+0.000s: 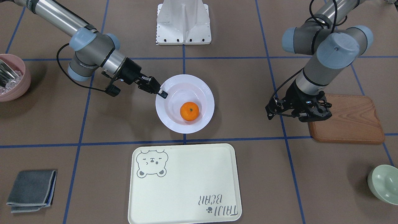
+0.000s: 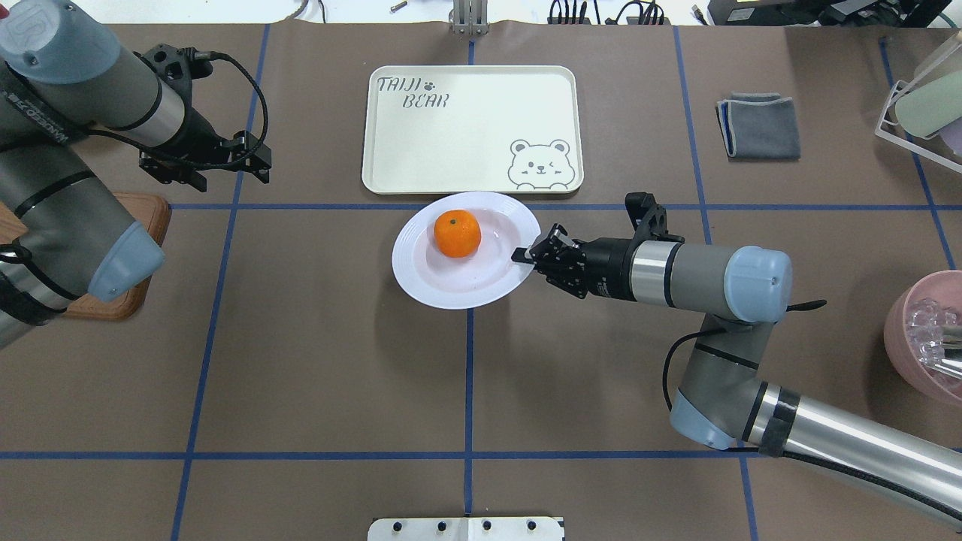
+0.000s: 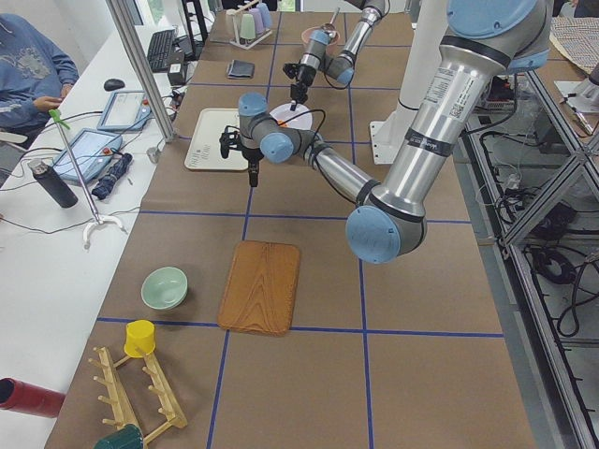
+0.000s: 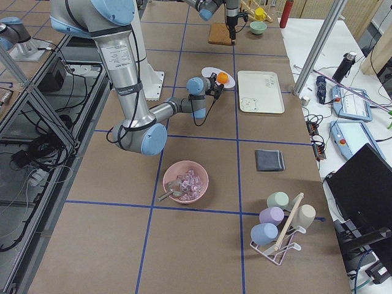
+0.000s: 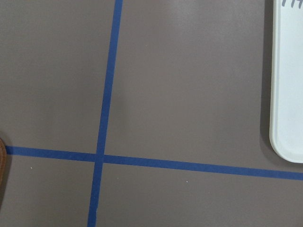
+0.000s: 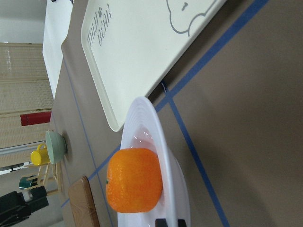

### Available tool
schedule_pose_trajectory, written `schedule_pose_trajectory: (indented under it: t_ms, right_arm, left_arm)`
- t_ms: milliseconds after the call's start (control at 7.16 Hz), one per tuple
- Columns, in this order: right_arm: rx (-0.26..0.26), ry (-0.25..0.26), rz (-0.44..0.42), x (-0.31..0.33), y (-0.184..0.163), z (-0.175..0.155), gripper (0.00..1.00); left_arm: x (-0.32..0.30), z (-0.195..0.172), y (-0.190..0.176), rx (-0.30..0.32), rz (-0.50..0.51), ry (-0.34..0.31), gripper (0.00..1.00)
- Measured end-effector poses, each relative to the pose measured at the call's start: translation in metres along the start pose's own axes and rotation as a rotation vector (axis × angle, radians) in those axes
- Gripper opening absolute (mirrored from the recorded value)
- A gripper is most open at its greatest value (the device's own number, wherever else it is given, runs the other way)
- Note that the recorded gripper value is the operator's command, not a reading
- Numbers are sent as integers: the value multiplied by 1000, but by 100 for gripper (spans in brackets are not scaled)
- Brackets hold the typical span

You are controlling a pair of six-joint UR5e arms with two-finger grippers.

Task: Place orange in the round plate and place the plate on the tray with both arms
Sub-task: 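Slide the plate with the right gripper onto the cream bear tray, then push the plate farther onto the tray and open the right gripper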

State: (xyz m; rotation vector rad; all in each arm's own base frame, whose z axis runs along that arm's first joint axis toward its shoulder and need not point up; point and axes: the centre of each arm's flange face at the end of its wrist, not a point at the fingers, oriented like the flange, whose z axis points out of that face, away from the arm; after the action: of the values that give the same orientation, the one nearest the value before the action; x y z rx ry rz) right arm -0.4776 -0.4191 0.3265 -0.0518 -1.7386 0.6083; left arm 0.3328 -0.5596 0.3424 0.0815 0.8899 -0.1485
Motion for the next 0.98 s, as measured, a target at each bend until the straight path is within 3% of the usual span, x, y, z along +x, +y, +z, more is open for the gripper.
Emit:
schedule_pose_trajectory:
  t_ms: [279, 419, 559, 978]
  right_arm:
    - [76, -37, 14, -19, -31, -12, 0]
    - [121, -28, 24, -25, -49, -14, 0]
    - [166, 6, 32, -34, -63, -8, 0]
    - [302, 83, 75, -56, -96, 54, 0]
  left_arm:
    - [0, 0, 0, 0, 0, 0, 98]
    - [0, -1, 0, 1, 0, 1, 98]
    - [1, -2, 1, 2, 1, 2, 98]
    - [-2, -5, 3, 4, -7, 5, 98]
